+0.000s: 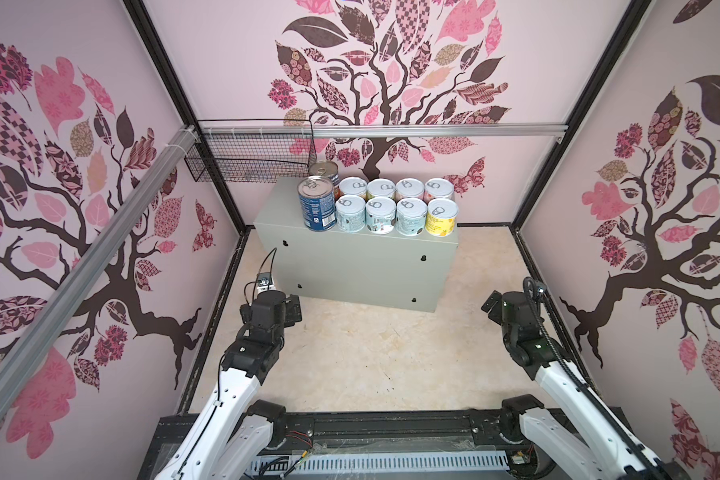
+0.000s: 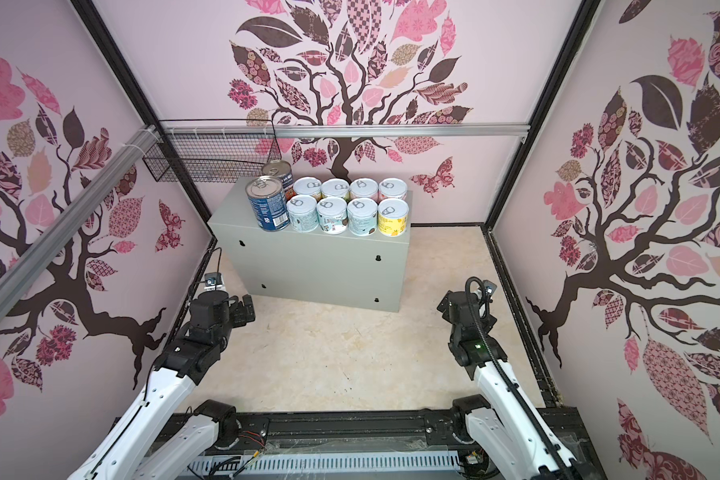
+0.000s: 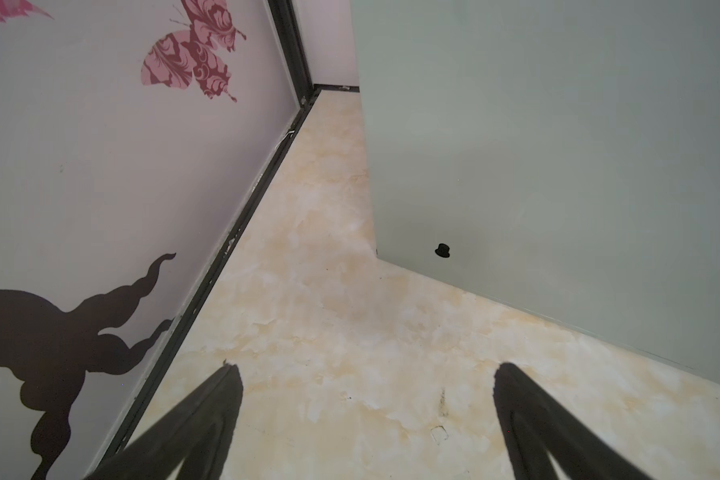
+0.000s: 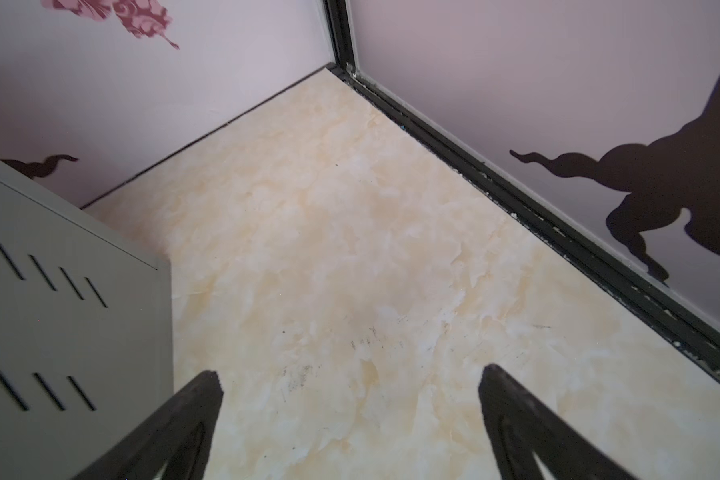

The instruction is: Place and organize the canned foods onto the counter

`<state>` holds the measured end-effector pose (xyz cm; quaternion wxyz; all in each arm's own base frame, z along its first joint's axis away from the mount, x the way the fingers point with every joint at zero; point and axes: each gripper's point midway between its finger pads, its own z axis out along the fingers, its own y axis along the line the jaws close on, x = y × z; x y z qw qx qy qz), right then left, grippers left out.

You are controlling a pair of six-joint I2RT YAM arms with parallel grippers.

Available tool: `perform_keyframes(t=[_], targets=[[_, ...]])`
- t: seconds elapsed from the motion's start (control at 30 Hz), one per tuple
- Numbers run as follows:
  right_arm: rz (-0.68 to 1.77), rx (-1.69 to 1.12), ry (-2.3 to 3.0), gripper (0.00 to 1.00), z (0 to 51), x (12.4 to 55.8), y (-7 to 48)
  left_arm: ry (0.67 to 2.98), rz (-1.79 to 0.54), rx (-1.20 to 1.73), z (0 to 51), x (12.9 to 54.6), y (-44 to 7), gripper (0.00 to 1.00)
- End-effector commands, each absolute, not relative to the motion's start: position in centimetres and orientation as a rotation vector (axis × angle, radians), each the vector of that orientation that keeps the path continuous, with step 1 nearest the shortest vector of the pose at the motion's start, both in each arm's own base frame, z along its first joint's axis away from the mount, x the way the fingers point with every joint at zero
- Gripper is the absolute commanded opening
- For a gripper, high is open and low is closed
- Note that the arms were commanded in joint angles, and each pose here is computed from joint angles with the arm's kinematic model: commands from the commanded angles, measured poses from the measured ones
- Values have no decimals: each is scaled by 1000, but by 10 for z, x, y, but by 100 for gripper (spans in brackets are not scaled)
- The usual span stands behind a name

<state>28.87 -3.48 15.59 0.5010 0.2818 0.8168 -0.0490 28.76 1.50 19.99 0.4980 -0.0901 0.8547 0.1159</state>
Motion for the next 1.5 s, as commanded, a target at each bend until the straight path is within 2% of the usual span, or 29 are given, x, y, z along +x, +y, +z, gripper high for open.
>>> perform_keyframes(t=[0.0,0.2,0.37,0.73,0.9,1.0,1.13,1.27,1.47], targets=[[-119,656,1846,100,166,310,-37,1965,255,-305,201,314,29,98],[-305,692,1695,100,155,305,-65,2073,291,-297,146,346,45,98],[-360,650,1620,100,145,308,-70,2103,217,-384,115,365,67,98],[-341,583,1554,100,143,333,-61,1938,130,-314,113,405,59,98],[-329,528,1550,100,141,337,-55,1998,118,-200,102,419,41,98],[-275,454,1582,100,141,339,-43,1916,187,-199,108,405,38,98],[-160,272,1481,100,154,320,-17,1743,238,-183,113,382,29,98],[-129,159,1529,100,144,336,1,1792,270,-206,110,385,31,98],[-160,258,1714,100,116,375,-16,1846,197,-251,102,395,45,98]])
